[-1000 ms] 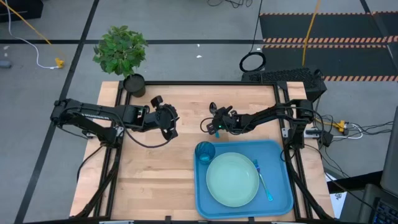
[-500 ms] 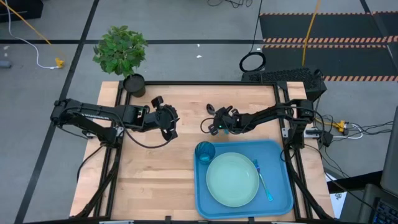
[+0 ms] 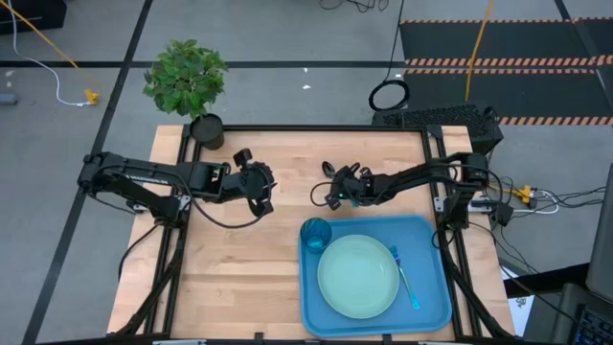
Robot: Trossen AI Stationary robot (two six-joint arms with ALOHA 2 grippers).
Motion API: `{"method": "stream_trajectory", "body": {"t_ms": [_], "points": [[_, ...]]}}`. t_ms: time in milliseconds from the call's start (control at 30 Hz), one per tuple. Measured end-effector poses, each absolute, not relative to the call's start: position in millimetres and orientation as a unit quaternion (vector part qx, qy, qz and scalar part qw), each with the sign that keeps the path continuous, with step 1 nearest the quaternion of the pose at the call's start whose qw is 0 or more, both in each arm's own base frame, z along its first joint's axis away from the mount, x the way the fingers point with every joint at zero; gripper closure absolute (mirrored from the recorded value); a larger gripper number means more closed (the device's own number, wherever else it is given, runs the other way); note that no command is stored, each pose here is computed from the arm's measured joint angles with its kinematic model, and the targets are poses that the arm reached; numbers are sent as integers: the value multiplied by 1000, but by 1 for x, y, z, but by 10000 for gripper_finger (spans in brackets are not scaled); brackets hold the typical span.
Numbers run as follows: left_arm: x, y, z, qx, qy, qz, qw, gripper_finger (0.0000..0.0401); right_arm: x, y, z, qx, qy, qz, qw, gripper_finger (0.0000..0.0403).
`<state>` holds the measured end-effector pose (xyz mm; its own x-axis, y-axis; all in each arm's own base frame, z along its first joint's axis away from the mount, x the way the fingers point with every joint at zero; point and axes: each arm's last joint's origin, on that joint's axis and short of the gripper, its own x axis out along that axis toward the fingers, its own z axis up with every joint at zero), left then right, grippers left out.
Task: Pick and place plate/cup/fork/spoon on tray
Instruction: Put the spoon into the food tray
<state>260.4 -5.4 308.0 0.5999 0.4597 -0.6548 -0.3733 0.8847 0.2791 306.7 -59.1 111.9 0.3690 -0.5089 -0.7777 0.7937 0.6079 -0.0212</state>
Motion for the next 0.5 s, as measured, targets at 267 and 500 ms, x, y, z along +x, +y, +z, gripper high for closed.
{"method": "stream_trajectory", "body": {"t_ms": [267, 500], "points": [[260, -13, 308, 64, 383, 217, 896, 233, 293, -55, 138, 193, 397, -408, 799, 402], [260, -19, 308, 68, 382, 207, 898, 233, 278, -37, 173, 202, 381, -394, 811, 402]]}}
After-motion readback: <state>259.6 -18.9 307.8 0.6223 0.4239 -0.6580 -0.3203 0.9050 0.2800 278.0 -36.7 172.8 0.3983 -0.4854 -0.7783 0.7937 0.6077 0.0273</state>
